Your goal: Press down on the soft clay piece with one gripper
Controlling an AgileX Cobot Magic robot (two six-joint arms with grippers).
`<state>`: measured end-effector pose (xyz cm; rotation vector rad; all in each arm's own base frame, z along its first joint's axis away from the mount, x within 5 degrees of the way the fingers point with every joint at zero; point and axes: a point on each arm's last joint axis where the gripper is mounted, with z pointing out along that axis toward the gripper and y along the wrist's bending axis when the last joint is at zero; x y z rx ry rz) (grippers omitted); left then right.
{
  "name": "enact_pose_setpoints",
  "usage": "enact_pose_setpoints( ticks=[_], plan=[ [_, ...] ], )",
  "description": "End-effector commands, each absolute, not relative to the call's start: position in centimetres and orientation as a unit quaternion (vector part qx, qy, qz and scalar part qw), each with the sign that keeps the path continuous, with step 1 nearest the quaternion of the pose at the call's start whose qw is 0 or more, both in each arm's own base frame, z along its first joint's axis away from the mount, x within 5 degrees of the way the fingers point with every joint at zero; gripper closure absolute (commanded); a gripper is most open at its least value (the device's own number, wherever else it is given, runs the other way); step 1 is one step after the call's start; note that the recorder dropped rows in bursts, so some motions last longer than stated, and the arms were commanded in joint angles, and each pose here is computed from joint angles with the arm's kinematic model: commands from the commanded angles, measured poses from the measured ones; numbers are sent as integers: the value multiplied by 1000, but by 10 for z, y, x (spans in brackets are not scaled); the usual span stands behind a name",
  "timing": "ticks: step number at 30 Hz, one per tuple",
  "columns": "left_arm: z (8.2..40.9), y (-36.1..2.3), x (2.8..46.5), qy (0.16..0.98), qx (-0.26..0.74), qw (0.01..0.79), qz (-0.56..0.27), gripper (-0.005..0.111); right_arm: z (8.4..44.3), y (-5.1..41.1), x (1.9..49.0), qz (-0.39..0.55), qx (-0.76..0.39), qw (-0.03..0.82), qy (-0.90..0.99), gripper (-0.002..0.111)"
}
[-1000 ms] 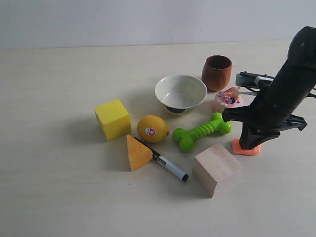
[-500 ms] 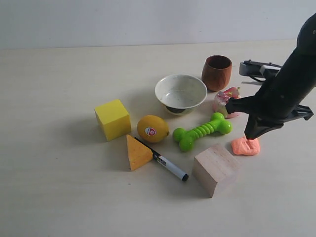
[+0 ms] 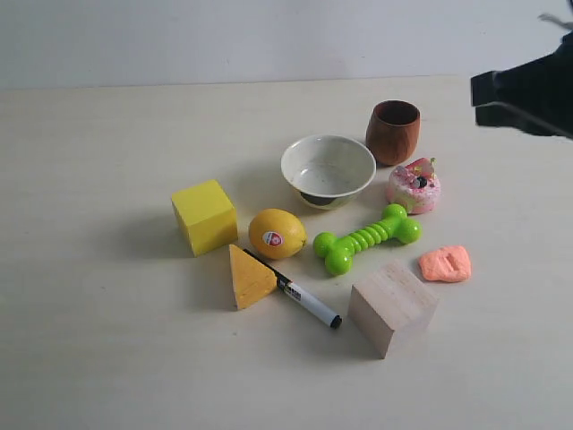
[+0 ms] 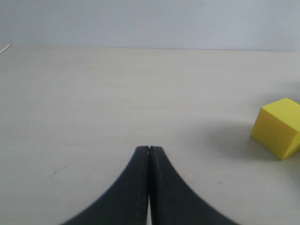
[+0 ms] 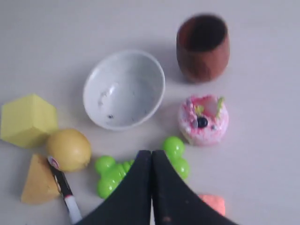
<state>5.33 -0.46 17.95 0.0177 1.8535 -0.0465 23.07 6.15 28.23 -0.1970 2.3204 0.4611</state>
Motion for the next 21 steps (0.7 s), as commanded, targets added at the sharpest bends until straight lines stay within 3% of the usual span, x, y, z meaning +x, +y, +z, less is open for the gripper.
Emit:
enact_pose_setpoints(
  ticks=[1,7,14,21],
  plan=[
    [181,-5,53,795,7,607,-23,107,322,53,183,179,-88,490,849,108],
    [181,-5,53,795,7,607,-23,107,366,43,116,184,-107,601,770,108],
    [181,-5,53,795,7,607,-23,107,391,30,53,161,-116,709,677,108],
    [181,-5,53,795,7,607,-23,107,373,13,49,74,-79,655,747,108]
  ],
)
